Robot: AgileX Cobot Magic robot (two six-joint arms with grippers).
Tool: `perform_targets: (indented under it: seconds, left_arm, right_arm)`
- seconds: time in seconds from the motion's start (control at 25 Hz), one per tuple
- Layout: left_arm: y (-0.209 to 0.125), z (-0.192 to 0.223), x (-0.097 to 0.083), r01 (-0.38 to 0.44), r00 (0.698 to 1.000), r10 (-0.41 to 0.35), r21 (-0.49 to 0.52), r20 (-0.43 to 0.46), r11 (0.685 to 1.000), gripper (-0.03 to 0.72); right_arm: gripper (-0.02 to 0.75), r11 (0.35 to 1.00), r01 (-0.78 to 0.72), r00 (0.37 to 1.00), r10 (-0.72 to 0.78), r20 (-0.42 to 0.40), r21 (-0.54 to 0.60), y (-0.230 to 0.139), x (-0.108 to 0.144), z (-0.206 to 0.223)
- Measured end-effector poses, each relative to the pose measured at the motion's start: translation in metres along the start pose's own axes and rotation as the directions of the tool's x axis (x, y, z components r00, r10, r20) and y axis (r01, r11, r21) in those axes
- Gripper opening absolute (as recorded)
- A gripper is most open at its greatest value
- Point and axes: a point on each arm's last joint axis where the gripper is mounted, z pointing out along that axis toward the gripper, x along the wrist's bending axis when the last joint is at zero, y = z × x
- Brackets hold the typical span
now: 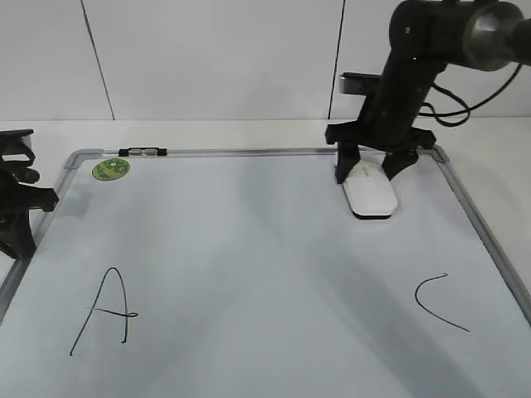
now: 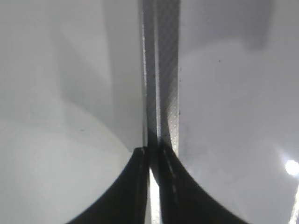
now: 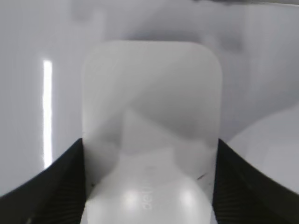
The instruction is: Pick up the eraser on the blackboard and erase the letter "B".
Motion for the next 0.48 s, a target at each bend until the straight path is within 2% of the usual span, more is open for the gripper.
perform_targets:
  seconds: [0.28,0.48]
  left_arm:
    - [0.0,0.0,0.0,0.0,1.0,0.0,0.0,0.0,1.0,0.039]
    - [0.0,0.0,0.0,0.0,1.0,0.0,-0.002,0.0,1.0,0.039]
  right_arm:
    - [0.526,0.995,-0.103,0.993,0.103,0.054,-0.016,-0.001,-0.062,-0.016]
    - [0.526,0.993,-0.116,0.991,0.117,0.062,-0.02,-0.001,-0.071,-0.018]
